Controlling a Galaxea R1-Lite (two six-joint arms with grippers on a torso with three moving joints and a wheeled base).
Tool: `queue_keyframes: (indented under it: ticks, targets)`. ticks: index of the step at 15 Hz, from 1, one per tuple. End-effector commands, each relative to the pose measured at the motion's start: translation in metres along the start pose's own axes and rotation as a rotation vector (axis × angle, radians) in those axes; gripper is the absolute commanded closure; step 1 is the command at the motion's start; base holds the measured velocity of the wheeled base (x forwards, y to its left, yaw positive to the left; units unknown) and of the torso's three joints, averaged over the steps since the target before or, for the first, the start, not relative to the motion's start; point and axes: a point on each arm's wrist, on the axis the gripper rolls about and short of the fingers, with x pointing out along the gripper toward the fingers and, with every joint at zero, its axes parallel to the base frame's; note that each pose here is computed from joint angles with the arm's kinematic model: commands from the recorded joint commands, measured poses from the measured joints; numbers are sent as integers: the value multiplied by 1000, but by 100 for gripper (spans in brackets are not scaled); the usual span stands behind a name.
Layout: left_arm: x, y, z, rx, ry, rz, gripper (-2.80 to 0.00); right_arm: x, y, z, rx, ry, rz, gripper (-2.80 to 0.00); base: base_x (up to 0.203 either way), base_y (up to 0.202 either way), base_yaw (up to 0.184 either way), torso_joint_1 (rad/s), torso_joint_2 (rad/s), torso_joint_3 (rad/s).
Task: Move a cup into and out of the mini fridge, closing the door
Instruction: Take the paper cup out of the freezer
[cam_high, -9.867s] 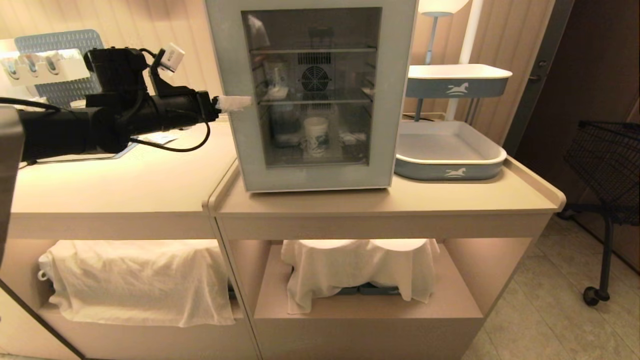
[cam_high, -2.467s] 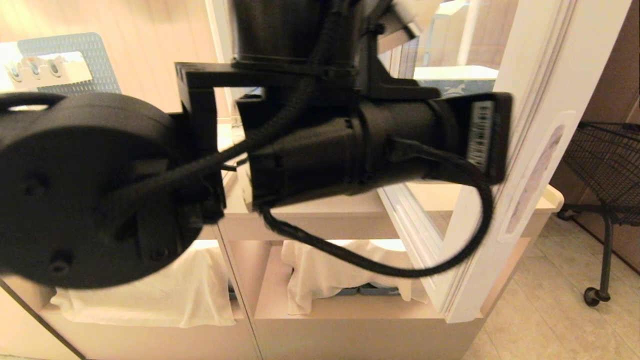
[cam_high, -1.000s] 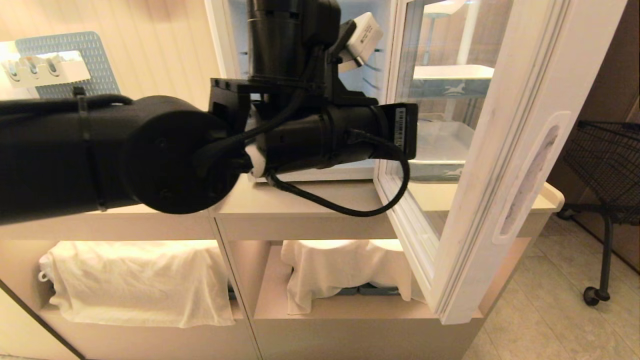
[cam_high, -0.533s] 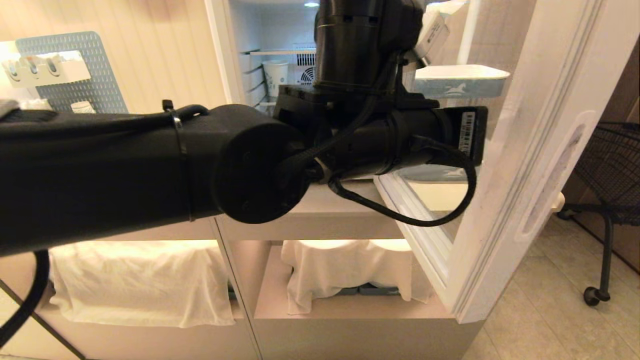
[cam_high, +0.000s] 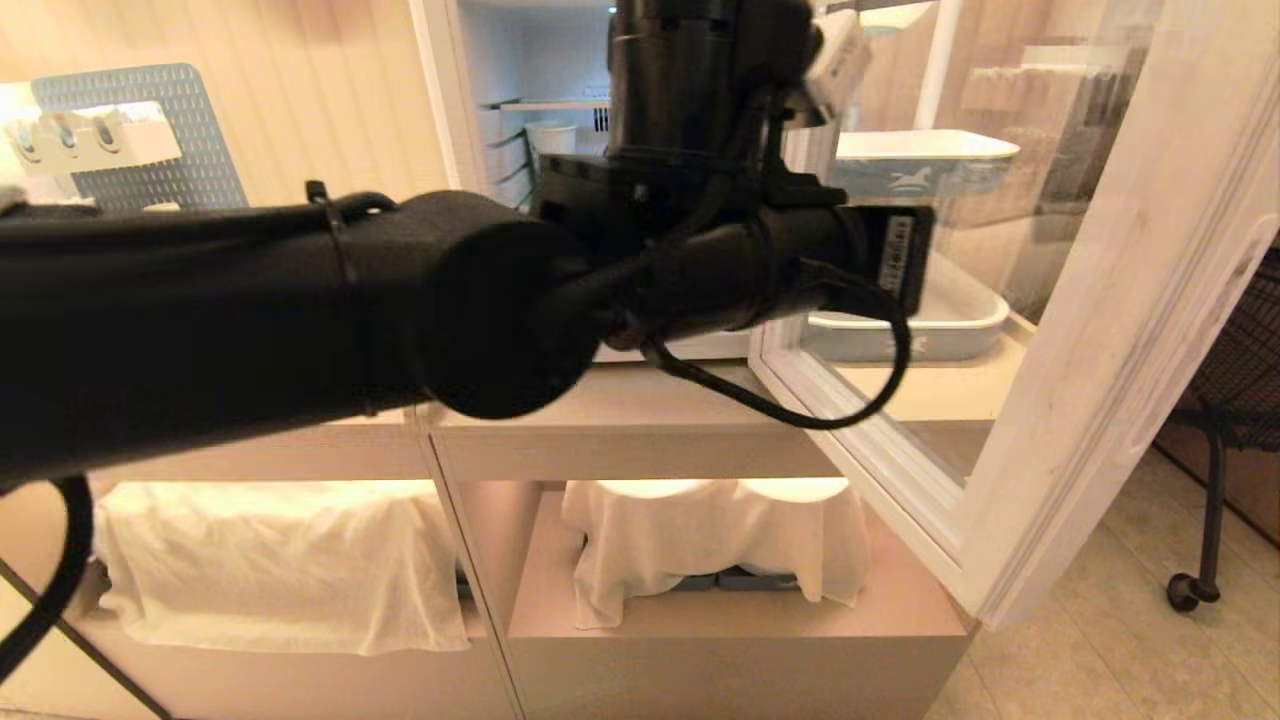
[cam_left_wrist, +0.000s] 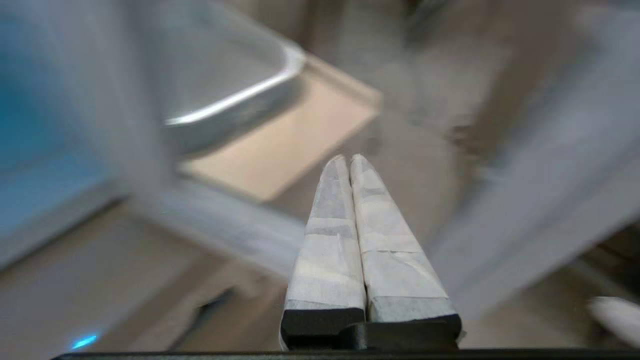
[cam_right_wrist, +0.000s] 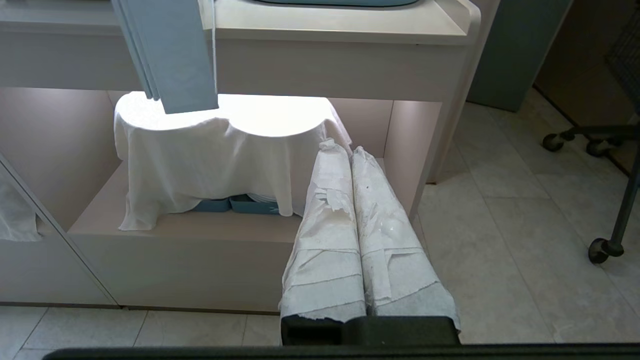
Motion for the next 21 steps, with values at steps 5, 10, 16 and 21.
queue_keyframes:
  ticks: [5, 10, 16, 21]
  targets:
    - [-136, 99, 42, 53, 28, 389, 0, 0, 0, 0, -1, -1, 2, 0, 0, 0, 0, 0, 0, 0]
    - [-271, 85, 16, 12, 56, 614, 0, 0, 0, 0, -1, 0, 1, 0, 0, 0, 0, 0, 0, 0]
    - [-382, 9, -119, 24, 70, 773, 0, 0, 0, 0, -1, 0, 1, 0, 0, 0, 0, 0, 0, 0]
    - [-405, -11, -242, 89, 67, 913, 0, 0, 0, 0, -1, 0, 1, 0, 0, 0, 0, 0, 0, 0]
